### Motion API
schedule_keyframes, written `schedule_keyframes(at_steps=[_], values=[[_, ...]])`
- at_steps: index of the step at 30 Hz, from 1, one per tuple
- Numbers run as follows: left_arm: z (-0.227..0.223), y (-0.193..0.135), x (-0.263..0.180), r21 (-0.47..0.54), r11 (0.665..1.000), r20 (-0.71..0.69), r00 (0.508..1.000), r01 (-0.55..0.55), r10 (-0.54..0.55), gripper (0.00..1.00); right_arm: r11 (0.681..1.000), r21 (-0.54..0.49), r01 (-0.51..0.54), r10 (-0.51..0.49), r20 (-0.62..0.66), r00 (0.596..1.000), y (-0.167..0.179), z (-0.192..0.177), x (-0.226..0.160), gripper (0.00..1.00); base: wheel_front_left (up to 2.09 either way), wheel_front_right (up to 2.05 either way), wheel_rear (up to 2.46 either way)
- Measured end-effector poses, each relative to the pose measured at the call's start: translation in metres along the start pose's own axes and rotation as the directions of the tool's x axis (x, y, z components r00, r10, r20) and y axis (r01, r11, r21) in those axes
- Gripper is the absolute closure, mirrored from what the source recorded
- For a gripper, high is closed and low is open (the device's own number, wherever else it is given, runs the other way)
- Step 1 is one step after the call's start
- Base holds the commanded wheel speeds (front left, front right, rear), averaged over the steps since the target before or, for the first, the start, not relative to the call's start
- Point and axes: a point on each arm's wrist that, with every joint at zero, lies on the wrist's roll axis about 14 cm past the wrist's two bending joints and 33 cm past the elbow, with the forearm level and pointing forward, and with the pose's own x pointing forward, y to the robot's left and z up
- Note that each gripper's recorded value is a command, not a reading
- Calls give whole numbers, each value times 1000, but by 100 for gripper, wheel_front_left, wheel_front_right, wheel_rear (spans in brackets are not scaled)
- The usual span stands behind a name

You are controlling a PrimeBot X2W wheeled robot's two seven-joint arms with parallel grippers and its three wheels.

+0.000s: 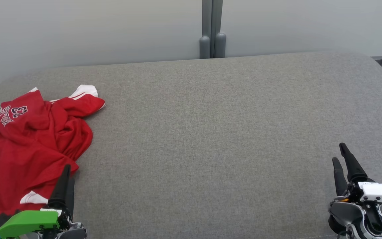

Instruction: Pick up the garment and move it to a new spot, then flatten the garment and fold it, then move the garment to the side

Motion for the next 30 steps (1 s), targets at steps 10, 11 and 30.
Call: schedule_keyframes(at_steps=[10,11,30], values=[[7,0,0,105,994,25,1000,-7,5,0,982,-188,-8,4,-21,1000,7,7,2,0,0,0,0],[8,0,0,121,993,29,1000,-9,5,0,978,-208,-11,9,-14,1000,9,9,2,0,0,0,0],[7,-3,0,398,917,25,1000,-14,5,0,827,-561,-34,-3,-65,998,15,-14,3,0,0,0,0]])
